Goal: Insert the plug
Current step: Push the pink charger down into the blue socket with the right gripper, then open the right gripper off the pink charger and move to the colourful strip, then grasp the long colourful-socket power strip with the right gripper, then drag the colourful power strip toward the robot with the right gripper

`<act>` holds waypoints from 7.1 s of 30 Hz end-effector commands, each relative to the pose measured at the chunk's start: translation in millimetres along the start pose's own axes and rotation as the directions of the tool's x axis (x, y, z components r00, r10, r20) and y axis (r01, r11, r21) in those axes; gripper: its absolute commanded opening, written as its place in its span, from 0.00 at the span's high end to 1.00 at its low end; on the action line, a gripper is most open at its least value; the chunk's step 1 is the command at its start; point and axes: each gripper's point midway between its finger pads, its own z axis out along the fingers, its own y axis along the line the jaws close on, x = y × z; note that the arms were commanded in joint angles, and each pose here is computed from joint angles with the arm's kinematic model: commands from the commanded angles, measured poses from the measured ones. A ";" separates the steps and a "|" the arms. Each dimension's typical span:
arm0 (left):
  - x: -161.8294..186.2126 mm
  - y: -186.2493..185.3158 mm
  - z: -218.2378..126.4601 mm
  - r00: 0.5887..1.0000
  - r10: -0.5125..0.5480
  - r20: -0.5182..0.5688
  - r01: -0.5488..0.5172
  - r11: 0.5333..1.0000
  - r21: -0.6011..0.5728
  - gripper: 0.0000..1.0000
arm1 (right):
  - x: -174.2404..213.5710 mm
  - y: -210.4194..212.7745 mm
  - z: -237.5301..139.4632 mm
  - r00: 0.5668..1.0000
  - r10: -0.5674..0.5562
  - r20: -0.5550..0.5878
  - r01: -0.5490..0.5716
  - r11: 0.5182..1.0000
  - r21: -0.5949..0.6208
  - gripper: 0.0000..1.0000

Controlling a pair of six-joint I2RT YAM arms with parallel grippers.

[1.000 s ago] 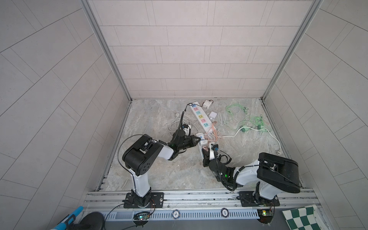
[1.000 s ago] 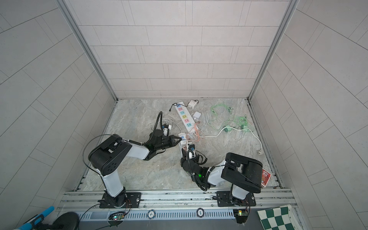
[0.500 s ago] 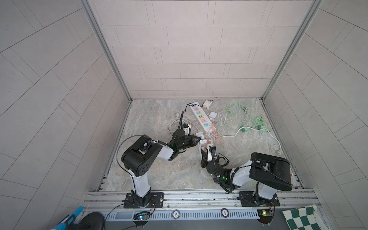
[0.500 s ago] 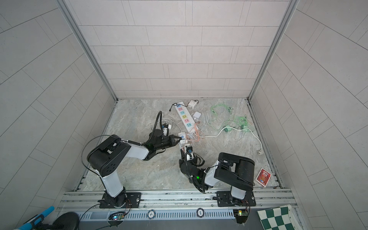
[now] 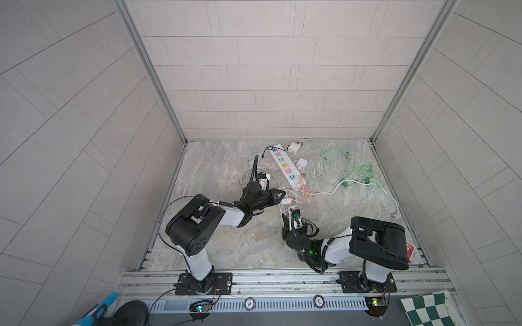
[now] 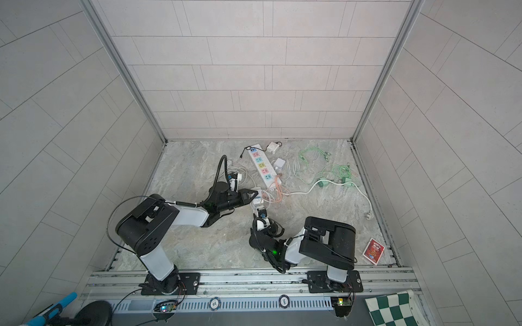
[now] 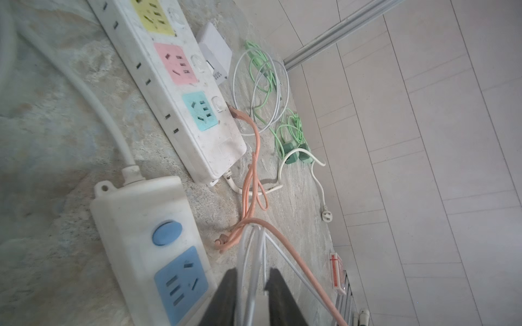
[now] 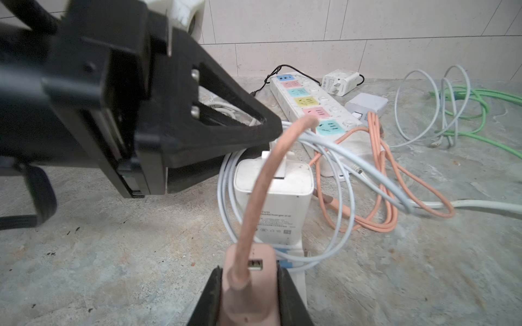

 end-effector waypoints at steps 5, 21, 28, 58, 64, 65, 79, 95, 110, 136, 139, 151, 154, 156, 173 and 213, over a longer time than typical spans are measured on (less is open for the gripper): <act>-4.3 3.7 -10.3 1.000 0.015 0.005 -0.015 1.000 -0.022 0.48 | 78.3 -17.2 -9.8 0.943 -0.194 -0.271 0.186 0.981 -0.053 1.00; -64.5 75.1 -133.8 0.965 -0.030 0.262 0.136 0.907 -0.398 0.00 | 89.6 75.0 33.5 0.861 -0.333 -0.383 0.194 0.913 -0.359 1.00; -77.0 73.7 -205.4 0.914 0.053 0.403 0.183 0.832 -0.523 0.00 | 98.7 109.2 40.1 0.782 -0.426 -0.456 0.176 0.852 -0.493 1.00; -57.5 55.9 -311.1 0.858 0.206 0.471 0.216 0.687 -0.693 0.00 | 65.1 191.5 84.3 0.779 -0.438 -0.449 0.032 0.743 -0.669 0.93; -55.5 49.3 -321.1 0.852 0.213 0.478 0.219 0.684 -0.696 0.00 | 61.7 194.8 91.1 0.759 -0.469 -0.452 0.054 0.737 -0.673 0.88; -55.0 48.3 -322.6 0.851 0.214 0.479 0.220 0.684 -0.696 0.00 | 60.7 192.3 92.6 0.758 -0.468 -0.453 0.062 0.744 -0.665 0.83; -58.8 42.8 -315.3 0.879 0.229 0.419 0.161 0.685 -0.711 0.00 | -42.1 124.3 68.4 0.844 -0.361 -0.397 0.083 0.819 -0.568 0.42; -67.5 40.0 -261.9 0.942 0.198 0.271 0.034 0.748 -0.663 0.00 | -103.5 -82.7 126.7 0.821 -0.137 -0.553 0.073 0.988 -0.137 0.42; -47.5 70.9 -240.7 0.974 0.168 0.151 -0.018 0.721 -0.692 0.06 | -62.9 -135.0 185.5 0.669 -0.092 -0.738 0.130 0.991 -0.005 0.39; -50.4 86.4 -253.0 0.968 0.141 0.206 0.062 0.665 -0.744 0.08 | -37.3 -106.8 179.2 0.589 -0.202 -0.782 0.105 0.979 -0.173 0.35; -52.6 82.1 -251.0 0.967 0.140 0.211 0.061 0.680 -0.731 0.06 | -39.4 -114.0 182.0 0.587 -0.198 -0.785 0.135 0.980 -0.146 0.33; -56.8 70.7 -250.8 0.966 0.154 0.209 0.042 0.704 -0.709 0.00 | -34.0 -136.7 193.6 0.552 -0.191 -0.812 0.215 0.973 -0.083 0.15; -58.2 69.7 -249.5 0.965 0.152 0.212 0.043 0.708 -0.705 0.00 | -33.1 -137.4 193.9 0.545 -0.194 -0.816 0.218 0.972 -0.086 0.14; -57.7 70.1 -248.1 0.967 0.147 0.208 0.043 0.710 -0.702 0.00 | -30.0 -136.6 194.7 0.533 -0.195 -0.823 0.215 0.972 -0.091 0.14; -76.3 41.4 -224.5 0.972 0.170 0.164 -0.032 0.783 -0.622 0.00 | 25.5 -98.0 101.3 0.463 -0.159 -0.872 0.119 0.986 -0.117 0.47; -60.0 5.4 -139.6 0.945 0.321 -0.064 -0.298 0.760 -0.578 0.00 | -11.5 -117.6 48.4 0.641 0.039 -0.766 -0.031 0.999 0.024 0.31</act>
